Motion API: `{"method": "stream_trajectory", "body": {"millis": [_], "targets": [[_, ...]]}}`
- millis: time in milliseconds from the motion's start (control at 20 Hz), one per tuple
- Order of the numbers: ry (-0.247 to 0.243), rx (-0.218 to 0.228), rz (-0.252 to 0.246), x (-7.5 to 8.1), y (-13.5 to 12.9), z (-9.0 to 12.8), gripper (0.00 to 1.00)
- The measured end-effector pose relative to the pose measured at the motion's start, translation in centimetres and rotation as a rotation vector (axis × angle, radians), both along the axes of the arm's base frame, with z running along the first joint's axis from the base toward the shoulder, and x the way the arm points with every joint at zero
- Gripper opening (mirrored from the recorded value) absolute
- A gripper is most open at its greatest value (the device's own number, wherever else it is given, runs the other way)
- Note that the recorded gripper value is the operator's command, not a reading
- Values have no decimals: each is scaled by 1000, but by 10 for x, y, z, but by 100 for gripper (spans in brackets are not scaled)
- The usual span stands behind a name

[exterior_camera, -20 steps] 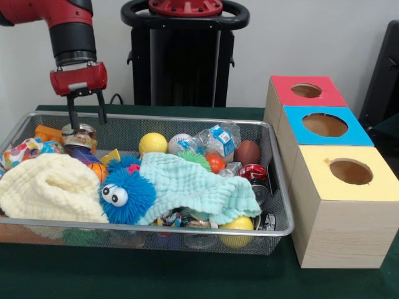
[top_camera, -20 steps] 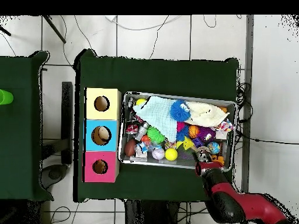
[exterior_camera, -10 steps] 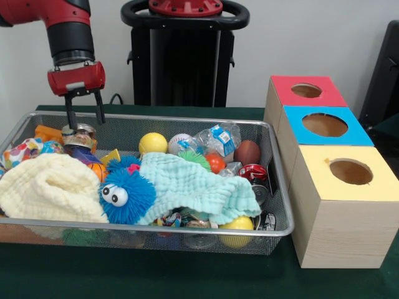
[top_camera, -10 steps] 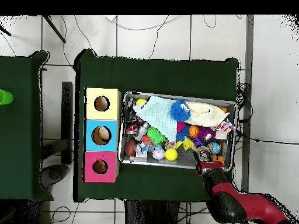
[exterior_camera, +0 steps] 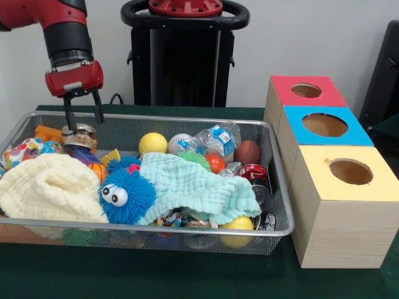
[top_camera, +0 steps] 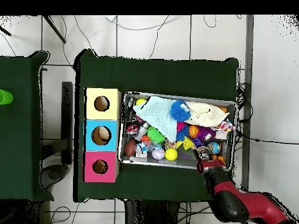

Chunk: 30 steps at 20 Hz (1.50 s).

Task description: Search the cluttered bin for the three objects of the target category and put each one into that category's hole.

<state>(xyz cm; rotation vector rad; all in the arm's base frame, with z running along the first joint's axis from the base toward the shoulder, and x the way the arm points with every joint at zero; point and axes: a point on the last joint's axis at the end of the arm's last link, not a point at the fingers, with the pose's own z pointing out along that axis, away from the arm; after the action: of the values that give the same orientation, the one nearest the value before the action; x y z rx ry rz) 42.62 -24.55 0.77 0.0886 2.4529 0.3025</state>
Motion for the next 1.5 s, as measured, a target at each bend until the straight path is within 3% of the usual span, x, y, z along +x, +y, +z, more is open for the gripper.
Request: {"method": "stream_trajectory", "body": {"millis": [350,650,1200,1500], "targets": [[46,79,-30,-11,-9,-6,100],[44,112,-32,-9,-9,-5,100],[26,114,-24,0,-8,2,100],[45,103,-28,11,-21,20,100]]}}
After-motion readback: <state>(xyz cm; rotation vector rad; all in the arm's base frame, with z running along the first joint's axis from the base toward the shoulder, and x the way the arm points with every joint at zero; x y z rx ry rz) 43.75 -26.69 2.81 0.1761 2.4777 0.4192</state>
